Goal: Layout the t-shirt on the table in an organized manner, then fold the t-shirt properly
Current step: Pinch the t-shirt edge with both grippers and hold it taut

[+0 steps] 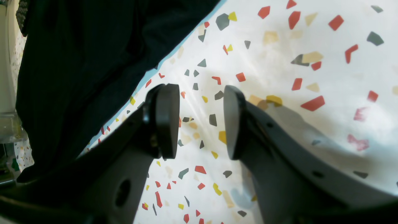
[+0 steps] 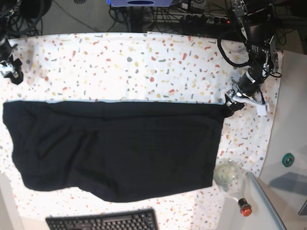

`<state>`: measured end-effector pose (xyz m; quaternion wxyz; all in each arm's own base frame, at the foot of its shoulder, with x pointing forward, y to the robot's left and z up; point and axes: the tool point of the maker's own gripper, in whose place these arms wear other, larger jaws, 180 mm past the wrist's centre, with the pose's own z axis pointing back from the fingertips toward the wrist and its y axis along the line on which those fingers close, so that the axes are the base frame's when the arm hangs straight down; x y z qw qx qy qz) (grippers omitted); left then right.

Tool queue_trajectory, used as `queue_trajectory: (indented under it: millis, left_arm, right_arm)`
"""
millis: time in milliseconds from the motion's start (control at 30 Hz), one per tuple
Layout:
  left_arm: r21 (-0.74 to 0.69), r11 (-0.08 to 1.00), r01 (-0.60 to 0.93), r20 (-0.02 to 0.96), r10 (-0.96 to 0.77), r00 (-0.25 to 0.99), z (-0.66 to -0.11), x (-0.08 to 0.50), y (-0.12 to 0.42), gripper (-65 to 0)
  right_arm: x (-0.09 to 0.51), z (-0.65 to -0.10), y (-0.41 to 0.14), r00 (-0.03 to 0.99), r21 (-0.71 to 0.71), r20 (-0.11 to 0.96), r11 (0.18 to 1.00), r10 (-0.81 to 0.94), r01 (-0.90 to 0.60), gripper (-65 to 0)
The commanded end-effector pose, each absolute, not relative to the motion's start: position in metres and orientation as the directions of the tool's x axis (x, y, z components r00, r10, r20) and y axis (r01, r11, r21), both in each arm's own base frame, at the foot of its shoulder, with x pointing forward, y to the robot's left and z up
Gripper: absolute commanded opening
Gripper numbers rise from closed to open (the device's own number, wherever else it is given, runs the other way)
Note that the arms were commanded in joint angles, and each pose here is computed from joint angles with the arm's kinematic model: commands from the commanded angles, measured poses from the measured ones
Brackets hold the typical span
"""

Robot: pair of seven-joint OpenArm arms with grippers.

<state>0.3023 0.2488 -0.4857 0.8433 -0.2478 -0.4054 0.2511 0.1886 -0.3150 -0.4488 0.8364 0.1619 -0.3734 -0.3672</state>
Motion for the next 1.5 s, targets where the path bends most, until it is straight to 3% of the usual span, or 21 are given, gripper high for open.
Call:
queue_trajectory:
  millis: [0, 300, 733, 933, 1467]
  left_arm:
    - [-0.605, 0.766, -0.220, 0.555, 0.603, 0.573, -0.487, 0.303, 0.249, -40.2]
    - [-0.605, 0.773, -0.190, 0.546, 0.577, 0.607, -0.491, 0.303, 0.234, -40.5]
    - [-0.619, 0.760, -0.201, 0.525, 0.590, 0.614, -0.495, 0.308, 0.230, -40.6]
    - [-0.617, 0.762, -0.195, 0.531, 0.586, 0.612, -0.493, 0.310, 0.230, -40.6]
    - [-0.617, 0.763, -0.194, 0.534, 0.587, 0.609, -0.493, 0.310, 0.230, -40.6]
  right_arm:
    - [0.195, -0.436, -0.325, 0.426, 0.547, 0.544, 0.691, -0.723, 0.473, -43.7]
    - [0.196, -0.438, -0.325, 0.416, 0.553, 0.540, 0.681, -0.731, 0.479, -43.7]
    - [0.238, -0.473, -0.351, 0.254, 0.661, 0.427, 0.491, -0.868, 0.568, -43.4]
    - [0.263, -0.487, -0.348, 0.171, 0.725, 0.319, 0.356, -0.932, 0.590, -29.4]
    - [0.270, -0.504, -0.374, 0.031, 0.726, 0.293, 0.243, -0.956, 0.643, -28.5]
